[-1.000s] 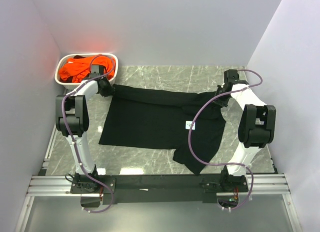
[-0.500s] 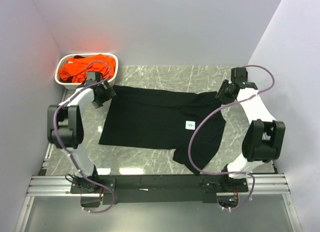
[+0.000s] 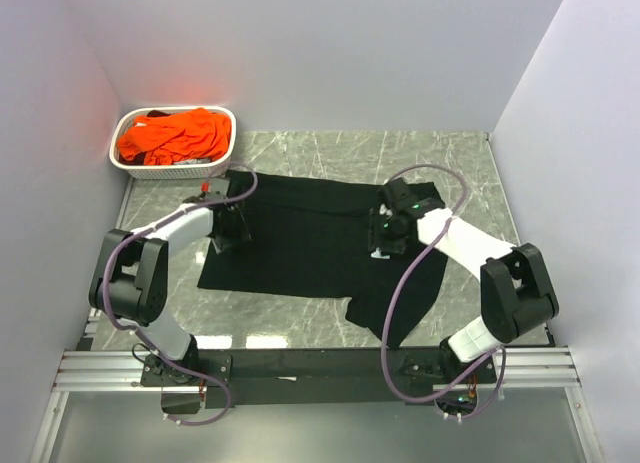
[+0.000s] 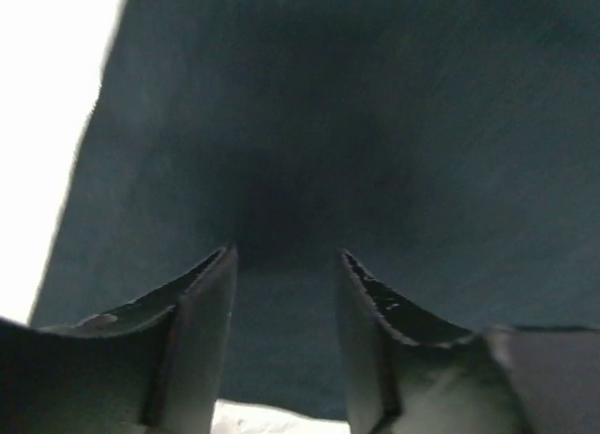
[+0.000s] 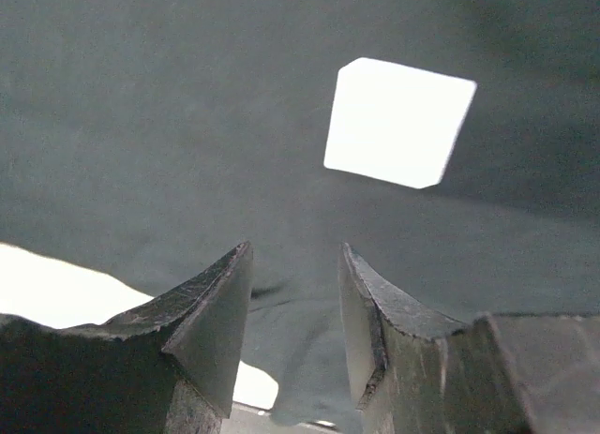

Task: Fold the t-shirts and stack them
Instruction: Fold the tshirt

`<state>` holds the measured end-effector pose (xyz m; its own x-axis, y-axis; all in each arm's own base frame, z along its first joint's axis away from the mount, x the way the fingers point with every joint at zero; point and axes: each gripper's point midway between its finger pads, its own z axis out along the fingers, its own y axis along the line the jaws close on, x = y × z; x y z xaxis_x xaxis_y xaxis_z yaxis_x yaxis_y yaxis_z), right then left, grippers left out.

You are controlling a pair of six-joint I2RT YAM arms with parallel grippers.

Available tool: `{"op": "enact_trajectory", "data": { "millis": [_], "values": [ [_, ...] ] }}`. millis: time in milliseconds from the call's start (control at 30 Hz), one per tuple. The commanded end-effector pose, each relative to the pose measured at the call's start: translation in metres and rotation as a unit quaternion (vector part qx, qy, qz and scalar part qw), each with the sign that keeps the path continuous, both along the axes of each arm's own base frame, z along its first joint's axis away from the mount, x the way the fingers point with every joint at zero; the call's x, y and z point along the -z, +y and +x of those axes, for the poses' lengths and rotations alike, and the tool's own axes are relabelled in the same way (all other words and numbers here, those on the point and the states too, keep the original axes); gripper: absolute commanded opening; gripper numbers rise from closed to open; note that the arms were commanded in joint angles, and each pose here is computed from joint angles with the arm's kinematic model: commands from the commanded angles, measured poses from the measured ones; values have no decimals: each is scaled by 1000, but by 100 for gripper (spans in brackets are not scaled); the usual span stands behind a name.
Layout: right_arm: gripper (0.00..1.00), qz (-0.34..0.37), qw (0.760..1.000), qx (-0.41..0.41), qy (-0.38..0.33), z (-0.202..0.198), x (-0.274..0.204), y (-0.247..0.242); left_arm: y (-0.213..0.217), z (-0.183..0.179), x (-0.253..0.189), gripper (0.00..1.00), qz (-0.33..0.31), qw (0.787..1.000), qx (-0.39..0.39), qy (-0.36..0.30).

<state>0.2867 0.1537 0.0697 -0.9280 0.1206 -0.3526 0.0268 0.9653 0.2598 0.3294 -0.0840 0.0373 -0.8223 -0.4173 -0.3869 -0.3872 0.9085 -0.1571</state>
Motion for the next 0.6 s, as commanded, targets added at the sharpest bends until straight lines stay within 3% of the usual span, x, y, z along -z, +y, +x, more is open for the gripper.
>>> {"op": "enact_trajectory", "data": {
  "millis": [0,267,567],
  "values": [
    [49,11,1000,-16,-18,-6,-3,29,0,-29,9,50,10,999,-11,32],
    [47,-13,998,-57,26,-40,39,45,4,-72,32,49,12,997,-30,73],
    [47,-43,995,-53,75,-83,72,20,10,-108,46,49,8,992,-53,112]
  ]
}}
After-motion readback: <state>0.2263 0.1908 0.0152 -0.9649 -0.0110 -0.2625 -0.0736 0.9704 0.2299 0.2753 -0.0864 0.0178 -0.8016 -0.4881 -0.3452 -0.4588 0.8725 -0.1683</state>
